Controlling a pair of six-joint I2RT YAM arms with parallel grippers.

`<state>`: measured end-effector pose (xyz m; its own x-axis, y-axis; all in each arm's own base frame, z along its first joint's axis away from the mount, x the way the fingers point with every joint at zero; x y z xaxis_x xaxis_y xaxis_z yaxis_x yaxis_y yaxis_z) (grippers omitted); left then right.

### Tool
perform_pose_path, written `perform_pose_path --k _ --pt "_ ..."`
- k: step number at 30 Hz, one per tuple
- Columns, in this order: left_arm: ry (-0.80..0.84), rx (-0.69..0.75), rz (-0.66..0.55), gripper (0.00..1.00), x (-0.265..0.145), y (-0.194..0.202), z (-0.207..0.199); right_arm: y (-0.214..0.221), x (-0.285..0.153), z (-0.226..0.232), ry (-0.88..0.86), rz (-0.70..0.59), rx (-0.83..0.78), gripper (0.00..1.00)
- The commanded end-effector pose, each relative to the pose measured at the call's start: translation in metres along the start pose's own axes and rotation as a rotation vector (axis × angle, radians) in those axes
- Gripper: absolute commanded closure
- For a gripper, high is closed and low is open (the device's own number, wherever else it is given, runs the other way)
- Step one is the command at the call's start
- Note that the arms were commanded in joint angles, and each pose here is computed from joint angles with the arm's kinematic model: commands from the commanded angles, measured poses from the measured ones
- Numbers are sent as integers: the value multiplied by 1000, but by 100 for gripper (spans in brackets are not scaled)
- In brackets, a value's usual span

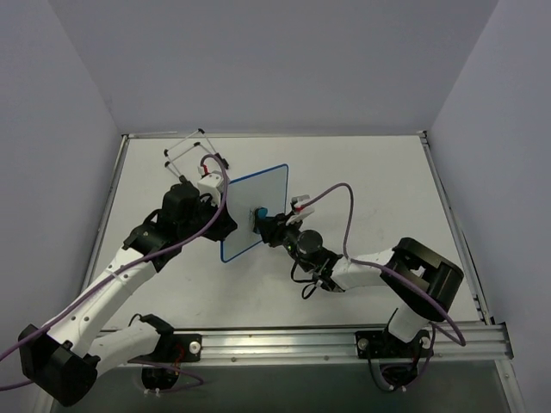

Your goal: Erase the whiteboard

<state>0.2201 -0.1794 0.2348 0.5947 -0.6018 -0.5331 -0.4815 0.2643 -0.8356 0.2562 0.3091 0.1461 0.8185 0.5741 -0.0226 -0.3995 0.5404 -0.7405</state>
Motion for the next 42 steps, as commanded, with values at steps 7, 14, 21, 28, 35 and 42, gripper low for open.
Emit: perform_pose_path --k 7,14,21,28,35,42 --pt "399 -22 162 98 -4 30 -56 -2 -4 119 -339 43 2 99" --pt "425 -25 155 98 -6 29 -59 -18 21 42 -171 33 8 99" --pt "455 -27 162 98 -5 30 -61 -54 42 -35 -43 8 14 99" --pt "459 -25 156 98 -6 29 -62 -66 68 -79 3 39 16 99" --pt "462 -28 157 98 -5 29 -62 -66 61 -49 -86 29 32 99" --pt "472 -31 145 98 -6 27 -60 -50 31 51 -262 -12 -10 99"
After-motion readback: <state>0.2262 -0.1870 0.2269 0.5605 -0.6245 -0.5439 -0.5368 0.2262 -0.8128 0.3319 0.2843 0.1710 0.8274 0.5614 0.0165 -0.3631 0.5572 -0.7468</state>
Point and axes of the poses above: each gripper's point midway between its finger pads, its own x axis out along the fingers, its own z axis along the line the jaws close on, y = z × x, the point moved 5 cm from there along -x, back along the fingers, and after that the axes turned 14 degrees about x, right-handed, at the moved point
